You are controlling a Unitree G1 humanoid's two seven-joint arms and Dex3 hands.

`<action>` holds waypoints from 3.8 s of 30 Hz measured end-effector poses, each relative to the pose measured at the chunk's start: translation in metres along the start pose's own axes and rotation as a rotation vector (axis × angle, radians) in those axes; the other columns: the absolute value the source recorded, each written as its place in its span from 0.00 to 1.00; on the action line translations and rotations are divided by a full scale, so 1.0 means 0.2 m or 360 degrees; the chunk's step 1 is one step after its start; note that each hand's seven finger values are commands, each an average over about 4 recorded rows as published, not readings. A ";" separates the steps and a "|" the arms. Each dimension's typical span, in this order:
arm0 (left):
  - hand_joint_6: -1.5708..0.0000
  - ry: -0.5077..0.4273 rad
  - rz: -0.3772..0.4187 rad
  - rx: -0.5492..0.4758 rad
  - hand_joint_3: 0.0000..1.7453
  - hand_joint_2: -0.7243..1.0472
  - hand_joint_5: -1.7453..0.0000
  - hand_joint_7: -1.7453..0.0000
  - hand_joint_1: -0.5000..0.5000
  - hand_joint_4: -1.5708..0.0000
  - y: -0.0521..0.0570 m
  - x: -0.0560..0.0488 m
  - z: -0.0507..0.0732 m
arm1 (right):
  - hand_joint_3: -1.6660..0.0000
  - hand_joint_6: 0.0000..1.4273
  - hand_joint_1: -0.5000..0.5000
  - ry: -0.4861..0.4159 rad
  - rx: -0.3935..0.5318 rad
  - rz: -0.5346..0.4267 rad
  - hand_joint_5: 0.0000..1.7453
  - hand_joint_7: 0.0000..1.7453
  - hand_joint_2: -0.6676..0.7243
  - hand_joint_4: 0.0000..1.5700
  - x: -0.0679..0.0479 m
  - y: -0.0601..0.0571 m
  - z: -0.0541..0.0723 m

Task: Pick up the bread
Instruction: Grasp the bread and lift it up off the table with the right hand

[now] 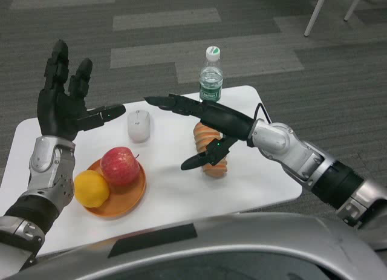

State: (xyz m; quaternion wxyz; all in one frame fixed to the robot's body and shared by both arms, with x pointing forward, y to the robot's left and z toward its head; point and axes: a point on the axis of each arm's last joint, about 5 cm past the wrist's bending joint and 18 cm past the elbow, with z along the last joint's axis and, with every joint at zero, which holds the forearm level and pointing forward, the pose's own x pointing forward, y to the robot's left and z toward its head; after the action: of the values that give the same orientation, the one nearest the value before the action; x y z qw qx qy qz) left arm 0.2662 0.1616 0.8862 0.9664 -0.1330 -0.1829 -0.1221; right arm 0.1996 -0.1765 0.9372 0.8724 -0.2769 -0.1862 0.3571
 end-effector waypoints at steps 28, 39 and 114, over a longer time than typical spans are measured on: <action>1.00 -0.0005 0.0034 0.0014 0.01 0.69 0.76 1.00 1.00 1.00 0.03 -0.01 0.01 | 0.86 0.00 0.05 0.1135 -0.0605 0.0484 0.43 0.38 0.19 0.00 0.00 0.05 0.12; 1.00 0.0013 0.0049 0.0034 0.01 0.65 0.76 1.00 1.00 1.00 0.05 -0.02 0.01 | 0.89 0.00 0.08 0.1464 -0.0735 0.0635 0.61 0.36 0.23 0.00 0.01 0.04 0.13; 1.00 0.0026 0.0040 0.0038 0.05 0.66 0.79 1.00 1.00 1.00 0.04 -0.03 0.00 | 0.88 0.00 0.04 0.1429 -0.0650 0.0473 0.50 0.04 0.18 0.00 0.11 0.11 -0.16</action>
State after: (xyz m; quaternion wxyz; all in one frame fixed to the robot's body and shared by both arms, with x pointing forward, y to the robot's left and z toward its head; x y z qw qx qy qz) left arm 0.2641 0.1708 0.8815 0.9709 -0.1228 -0.1746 -0.1087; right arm 0.2195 -0.1580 0.9011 0.7344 -0.5911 0.1822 0.2794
